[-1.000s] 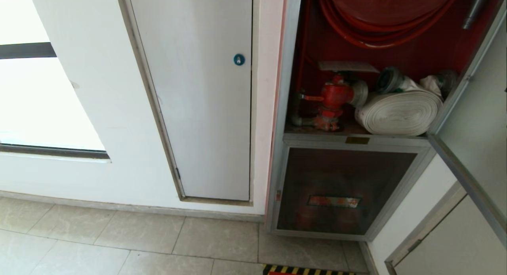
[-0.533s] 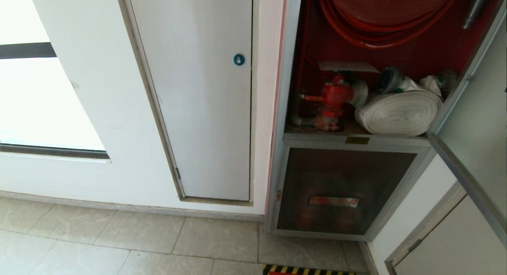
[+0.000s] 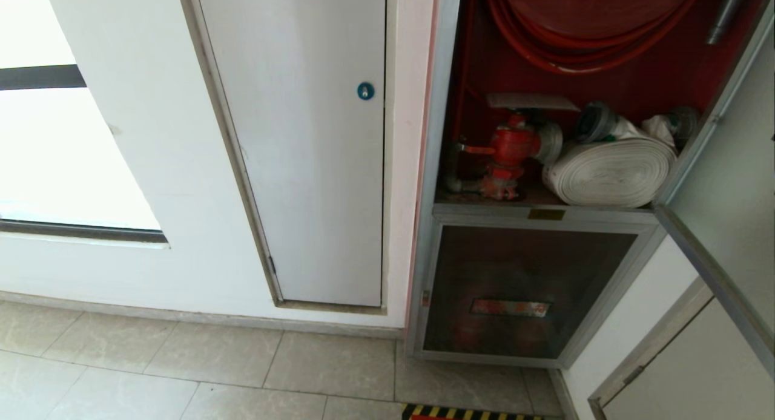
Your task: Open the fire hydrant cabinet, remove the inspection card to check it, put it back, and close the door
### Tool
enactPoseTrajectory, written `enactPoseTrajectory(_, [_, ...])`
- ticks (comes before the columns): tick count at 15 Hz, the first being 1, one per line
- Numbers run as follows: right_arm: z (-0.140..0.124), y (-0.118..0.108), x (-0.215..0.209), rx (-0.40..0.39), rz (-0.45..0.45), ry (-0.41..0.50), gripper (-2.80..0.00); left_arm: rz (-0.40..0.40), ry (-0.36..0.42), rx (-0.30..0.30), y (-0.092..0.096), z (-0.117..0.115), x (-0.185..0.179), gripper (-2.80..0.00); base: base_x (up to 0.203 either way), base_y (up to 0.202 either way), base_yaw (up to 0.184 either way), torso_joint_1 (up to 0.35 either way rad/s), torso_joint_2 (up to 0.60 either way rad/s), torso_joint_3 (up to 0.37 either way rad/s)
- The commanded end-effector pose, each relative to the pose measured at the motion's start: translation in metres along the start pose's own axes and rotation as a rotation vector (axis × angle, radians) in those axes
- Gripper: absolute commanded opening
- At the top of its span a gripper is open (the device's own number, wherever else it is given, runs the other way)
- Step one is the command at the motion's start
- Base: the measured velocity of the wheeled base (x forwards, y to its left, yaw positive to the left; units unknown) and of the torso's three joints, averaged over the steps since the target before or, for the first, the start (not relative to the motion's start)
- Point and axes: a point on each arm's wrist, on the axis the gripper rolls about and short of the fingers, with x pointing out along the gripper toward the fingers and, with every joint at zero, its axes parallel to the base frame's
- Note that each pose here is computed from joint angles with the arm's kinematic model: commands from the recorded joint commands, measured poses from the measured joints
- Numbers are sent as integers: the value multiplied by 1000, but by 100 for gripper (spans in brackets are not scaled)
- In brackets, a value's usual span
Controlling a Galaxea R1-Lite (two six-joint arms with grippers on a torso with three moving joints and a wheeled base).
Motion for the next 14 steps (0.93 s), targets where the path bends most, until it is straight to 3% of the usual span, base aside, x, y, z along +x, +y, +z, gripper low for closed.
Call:
enactPoseTrajectory(1, [0, 0, 0, 0, 1, 1, -280, -1, 6, 0, 0, -1, 0, -280, 0, 0, 0, 0, 0, 0])
enactPoseTrajectory(4, [0, 0, 0, 0, 1, 2, -280, 1, 6, 0, 0, -1, 0, -280, 41, 0, -1, -1, -2, -2])
enactPoseTrajectory(14, [0, 0, 0, 0, 1, 3, -280, 1, 6, -2, 0, -1, 0, -280, 196, 0, 0, 5, 1, -1])
